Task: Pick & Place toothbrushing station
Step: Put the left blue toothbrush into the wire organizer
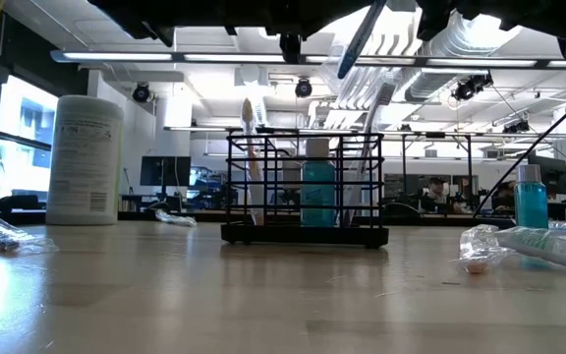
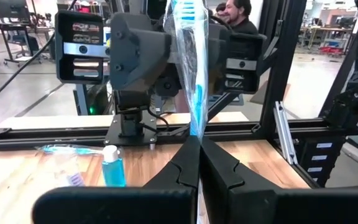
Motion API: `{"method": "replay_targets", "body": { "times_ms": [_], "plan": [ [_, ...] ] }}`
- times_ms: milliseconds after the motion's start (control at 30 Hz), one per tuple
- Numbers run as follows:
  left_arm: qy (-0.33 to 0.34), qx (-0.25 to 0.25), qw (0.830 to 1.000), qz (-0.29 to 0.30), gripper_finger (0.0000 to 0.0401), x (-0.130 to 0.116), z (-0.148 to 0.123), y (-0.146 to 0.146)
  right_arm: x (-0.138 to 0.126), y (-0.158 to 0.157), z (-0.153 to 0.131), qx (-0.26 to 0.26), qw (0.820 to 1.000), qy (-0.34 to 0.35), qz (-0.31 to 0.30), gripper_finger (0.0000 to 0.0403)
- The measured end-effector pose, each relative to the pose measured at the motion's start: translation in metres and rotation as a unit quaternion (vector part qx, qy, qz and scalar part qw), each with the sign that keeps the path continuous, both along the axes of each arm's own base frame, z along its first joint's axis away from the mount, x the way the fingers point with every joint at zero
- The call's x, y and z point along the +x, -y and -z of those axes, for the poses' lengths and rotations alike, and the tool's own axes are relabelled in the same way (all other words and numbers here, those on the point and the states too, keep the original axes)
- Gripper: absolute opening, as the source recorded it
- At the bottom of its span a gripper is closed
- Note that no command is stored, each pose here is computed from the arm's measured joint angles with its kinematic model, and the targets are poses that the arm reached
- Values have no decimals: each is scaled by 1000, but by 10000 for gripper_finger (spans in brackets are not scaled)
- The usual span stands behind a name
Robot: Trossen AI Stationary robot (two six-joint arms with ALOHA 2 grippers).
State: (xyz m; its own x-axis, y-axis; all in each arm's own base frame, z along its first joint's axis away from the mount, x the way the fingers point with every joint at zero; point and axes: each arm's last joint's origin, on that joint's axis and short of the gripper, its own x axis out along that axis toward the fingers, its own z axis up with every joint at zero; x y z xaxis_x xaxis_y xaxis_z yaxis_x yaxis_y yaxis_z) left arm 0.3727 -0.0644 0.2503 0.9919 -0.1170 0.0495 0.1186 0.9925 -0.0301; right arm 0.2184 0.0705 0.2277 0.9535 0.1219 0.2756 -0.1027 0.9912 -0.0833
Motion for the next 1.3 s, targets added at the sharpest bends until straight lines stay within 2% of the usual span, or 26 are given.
{"method": "replay_targets", "body": {
  "times_ms": [167,400,500,633,800,967,1133,1300],
  "plan": [
    [-1,16,1000,-6,0,0,1,-1,0,0,1,-7,1000,-4,0,20],
    [-7,28,1000,-5,1,0,2,0,0,0,2,-11,1000,-10,2,11],
    [-7,34,999,-5,13,0,2,0,1,0,2,-11,1000,-10,3,10],
    [-7,55,998,-2,58,0,3,1,1,0,3,-12,1000,-14,4,10],
    [-20,56,998,1,141,0,5,1,2,0,6,-8,999,-31,8,10],
    [-24,55,998,1,217,0,6,2,-2,2,6,0,997,-57,55,10],
    [-21,54,998,0,264,-3,0,1,-9,6,-2,18,996,-61,64,10],
    [-24,53,998,-17,288,-13,-15,-2,-10,8,-7,34,994,-80,66,10]
  ]
}}
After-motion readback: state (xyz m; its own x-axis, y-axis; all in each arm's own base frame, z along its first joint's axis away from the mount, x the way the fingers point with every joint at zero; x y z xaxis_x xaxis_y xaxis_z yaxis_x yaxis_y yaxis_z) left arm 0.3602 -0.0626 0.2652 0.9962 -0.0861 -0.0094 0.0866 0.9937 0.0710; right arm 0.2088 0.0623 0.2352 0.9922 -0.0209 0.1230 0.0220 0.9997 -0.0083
